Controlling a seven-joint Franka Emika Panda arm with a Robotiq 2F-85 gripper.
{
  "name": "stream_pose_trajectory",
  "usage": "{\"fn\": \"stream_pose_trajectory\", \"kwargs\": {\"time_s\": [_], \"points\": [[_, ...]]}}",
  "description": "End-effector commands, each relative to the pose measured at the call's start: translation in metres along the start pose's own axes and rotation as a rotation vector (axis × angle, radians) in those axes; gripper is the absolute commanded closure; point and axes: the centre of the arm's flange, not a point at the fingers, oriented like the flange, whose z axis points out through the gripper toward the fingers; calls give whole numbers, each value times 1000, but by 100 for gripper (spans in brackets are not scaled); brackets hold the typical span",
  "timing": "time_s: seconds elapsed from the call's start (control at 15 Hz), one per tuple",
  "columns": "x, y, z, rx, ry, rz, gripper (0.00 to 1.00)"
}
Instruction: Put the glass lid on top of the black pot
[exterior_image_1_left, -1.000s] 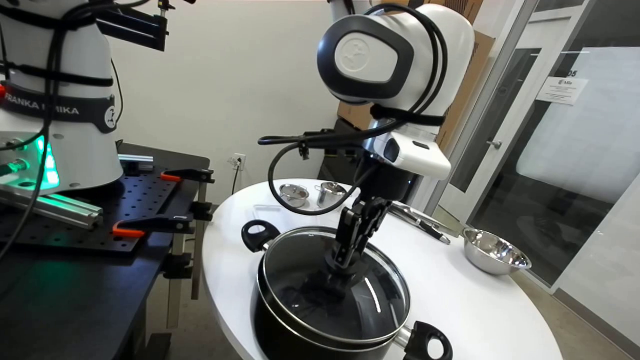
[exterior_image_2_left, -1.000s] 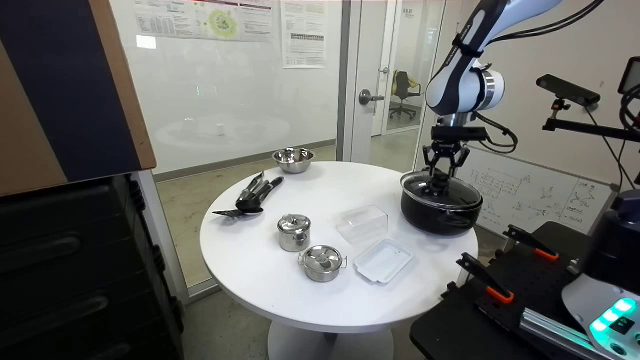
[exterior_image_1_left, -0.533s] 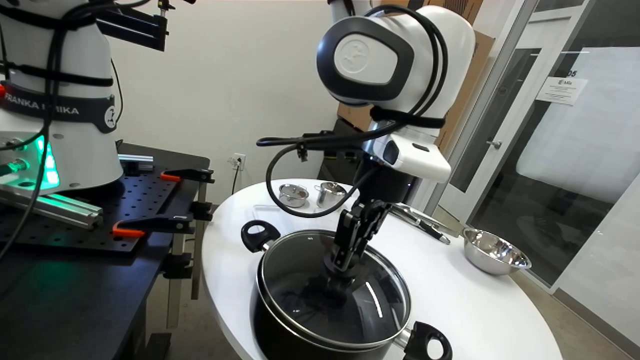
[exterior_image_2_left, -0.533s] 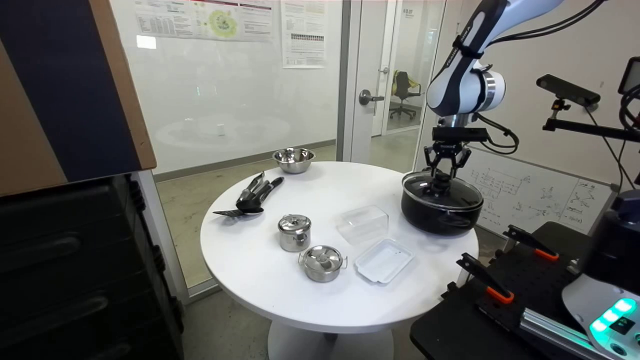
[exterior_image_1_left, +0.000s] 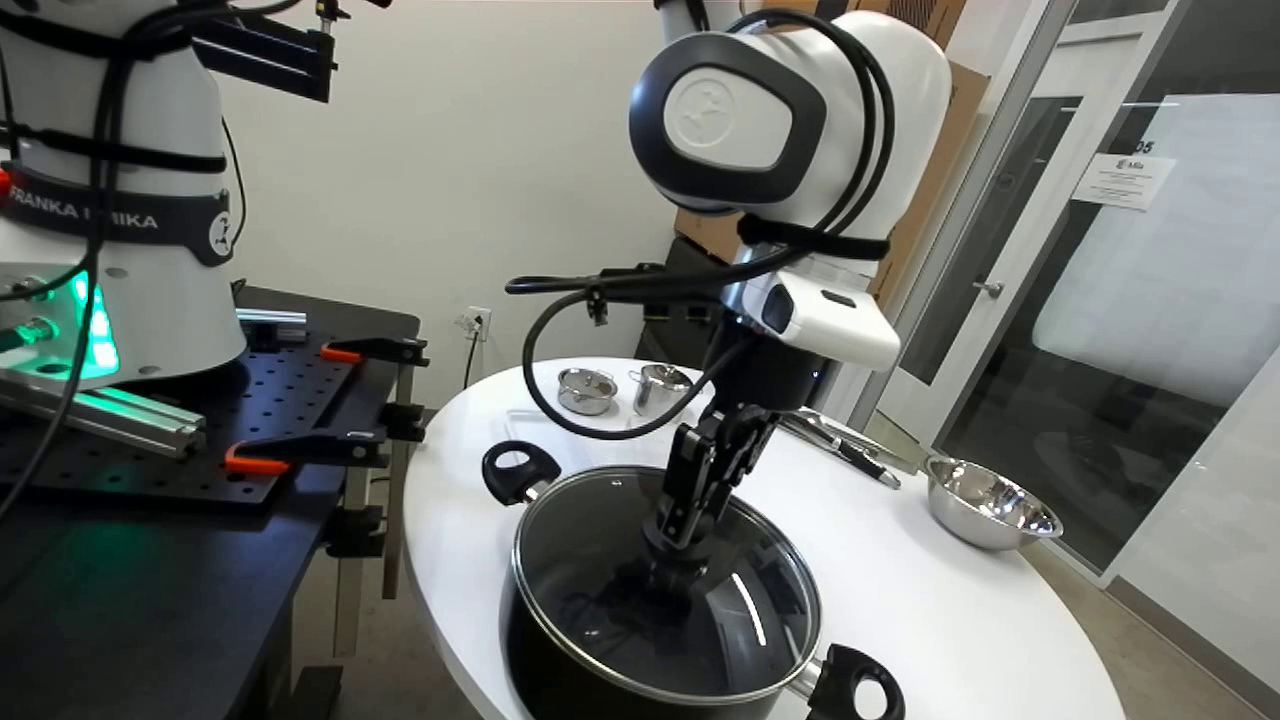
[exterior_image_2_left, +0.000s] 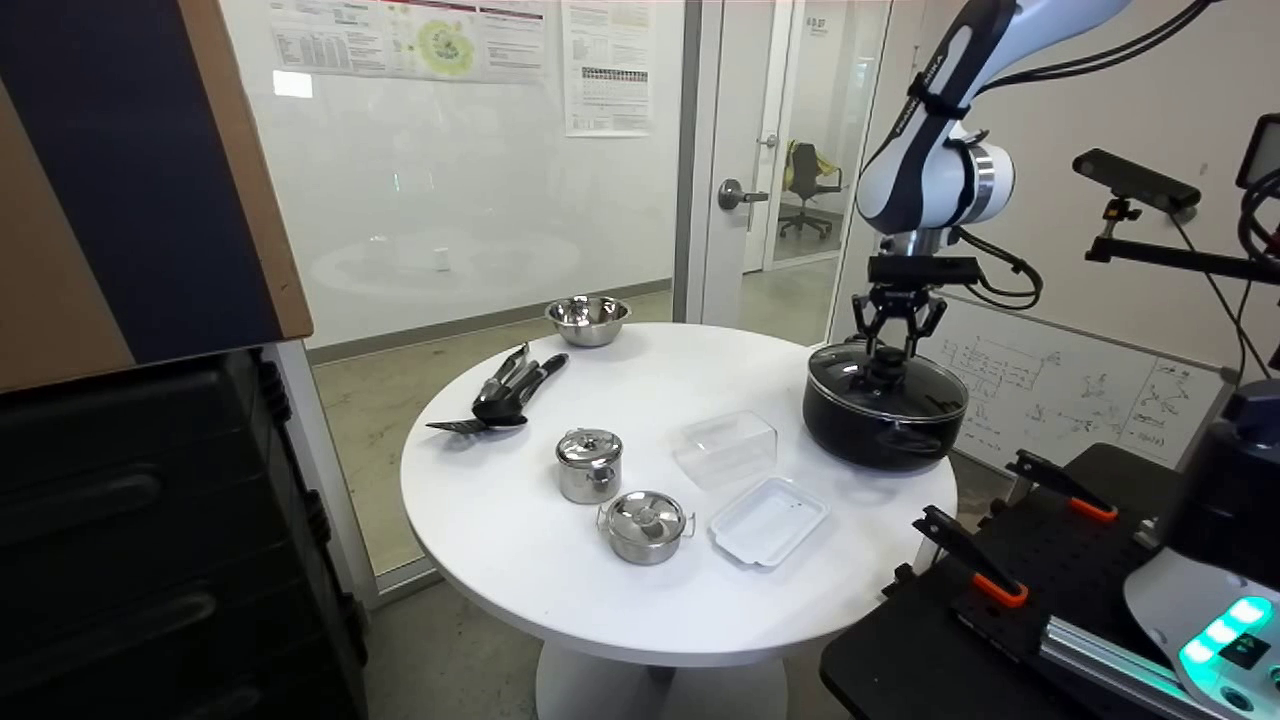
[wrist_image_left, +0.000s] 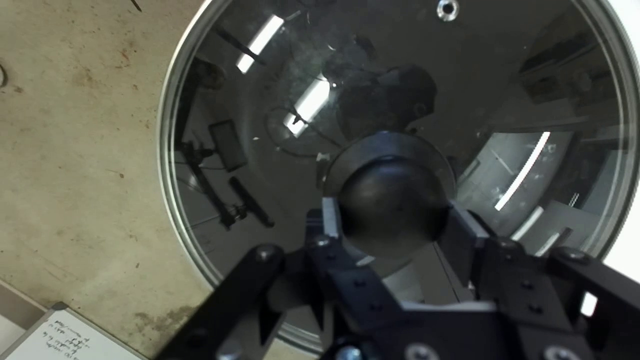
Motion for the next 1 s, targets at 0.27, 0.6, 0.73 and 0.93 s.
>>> {"fn": "stream_pose_trajectory", "kwargs": {"time_s": [0.27, 0.6, 0.73, 0.93], "points": [[0, 0, -3, -3, -1, 11, 45], [3, 4, -10, 6, -10, 17, 5], [3, 7, -17, 18, -14, 18, 0], [-5, 7, -30, 20, -44, -11, 0]]}}
